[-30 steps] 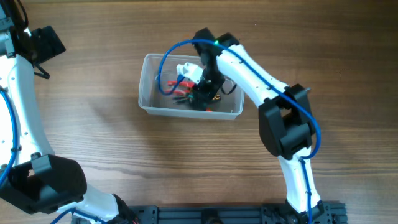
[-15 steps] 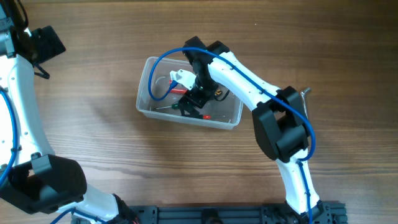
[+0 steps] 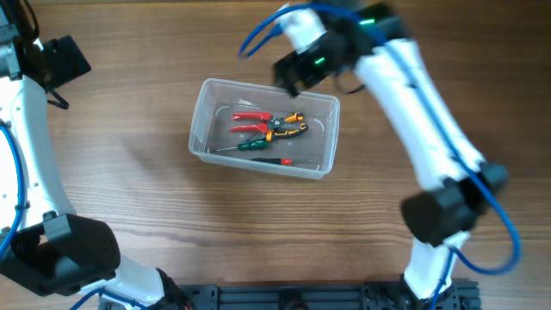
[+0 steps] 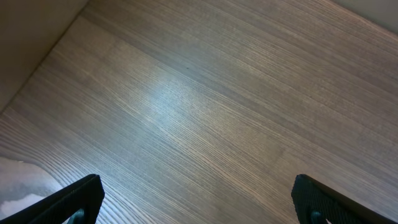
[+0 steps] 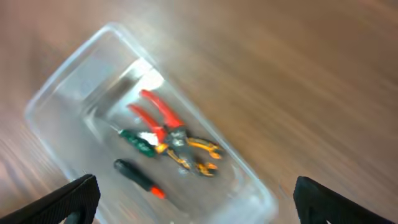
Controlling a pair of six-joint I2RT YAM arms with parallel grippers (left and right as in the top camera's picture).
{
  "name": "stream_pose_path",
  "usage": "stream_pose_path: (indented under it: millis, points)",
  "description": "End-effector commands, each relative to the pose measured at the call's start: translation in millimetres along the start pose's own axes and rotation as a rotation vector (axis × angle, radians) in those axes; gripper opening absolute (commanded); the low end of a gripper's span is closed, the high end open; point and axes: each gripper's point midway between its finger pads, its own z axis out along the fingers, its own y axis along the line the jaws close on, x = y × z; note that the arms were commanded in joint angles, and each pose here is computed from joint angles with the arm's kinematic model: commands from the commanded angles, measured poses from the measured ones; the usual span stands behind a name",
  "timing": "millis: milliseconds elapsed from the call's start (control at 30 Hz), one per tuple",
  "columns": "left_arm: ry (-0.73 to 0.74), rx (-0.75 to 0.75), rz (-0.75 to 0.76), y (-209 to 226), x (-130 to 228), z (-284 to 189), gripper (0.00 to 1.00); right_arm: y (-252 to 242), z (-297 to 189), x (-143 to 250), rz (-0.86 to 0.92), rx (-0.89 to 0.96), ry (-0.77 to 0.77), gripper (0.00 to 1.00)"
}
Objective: Pack container
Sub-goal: 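Carry the green screwdriver with the right gripper into the container and release, then lower the right gripper onto the silver hex key and grasp it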
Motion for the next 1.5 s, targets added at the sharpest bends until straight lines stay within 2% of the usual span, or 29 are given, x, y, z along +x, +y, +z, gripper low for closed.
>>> stream_pose_path:
  millis: [0, 167, 267, 333, 400, 467, 533, 600, 833, 1233, 1467]
  points:
    - [-0.023, -0.003, -0.016, 2.6, -5.5, -7.1, 1.00, -91.7, -25.7, 32.3, 0.302, 0.205, 0.046, 1.00]
    - [-0.023, -0.003, -0.016, 2.6, -5.5, -7.1, 1.00, -170.8, -33.1, 103.9, 0.554, 0.275, 0.203, 0.98]
    - [-0.023, -0.003, -0.016, 2.6, -5.5, -7.1, 1.00, -194.3, -28.1, 142.4, 0.636, 0.275, 0.316, 0.88]
    - [-0.022, -0.003, -0.016, 2.6, -5.4, -7.0, 1.00, -206.2, -23.2, 163.4, 0.666, 0.297, 0.390, 0.76]
    - [-0.023, -0.003, -0.016, 2.6, -5.5, -7.1, 1.00, -211.6, -15.3, 175.3, 0.667, 0.289, 0.439, 0.68]
    - [-0.023, -0.003, -0.016, 2.6, -5.5, -7.1, 1.00, -215.6, -8.8, 184.7, 0.672, 0.297, 0.481, 0.67]
    - [-0.023, -0.003, -0.016, 2.6, -5.5, -7.1, 1.00, -220.4, -5.4, 191.8, 0.667, 0.321, 0.514, 0.56]
    - [-0.023, -0.003, -0.016, 2.6, -5.5, -7.1, 1.00, -222.0, -1.5, 197.3, 0.646, 0.323, 0.539, 0.52]
    - [-0.022, -0.003, -0.016, 2.6, -5.4, -7.0, 1.00, -217.3, 15.6, 219.6, 0.669, 0.300, 0.603, 0.51]
    - [-0.023, -0.003, -0.016, 2.6, -5.5, -7.1, 1.00, -195.3, 61.8, 291.9, 0.747, 0.254, 0.758, 0.47]
    - [-0.023, -0.003, -0.016, 2.6, -5.5, -7.1, 1.00, -204.9, 59.5, 315.1, 0.793, 0.270, 0.778, 0.46]
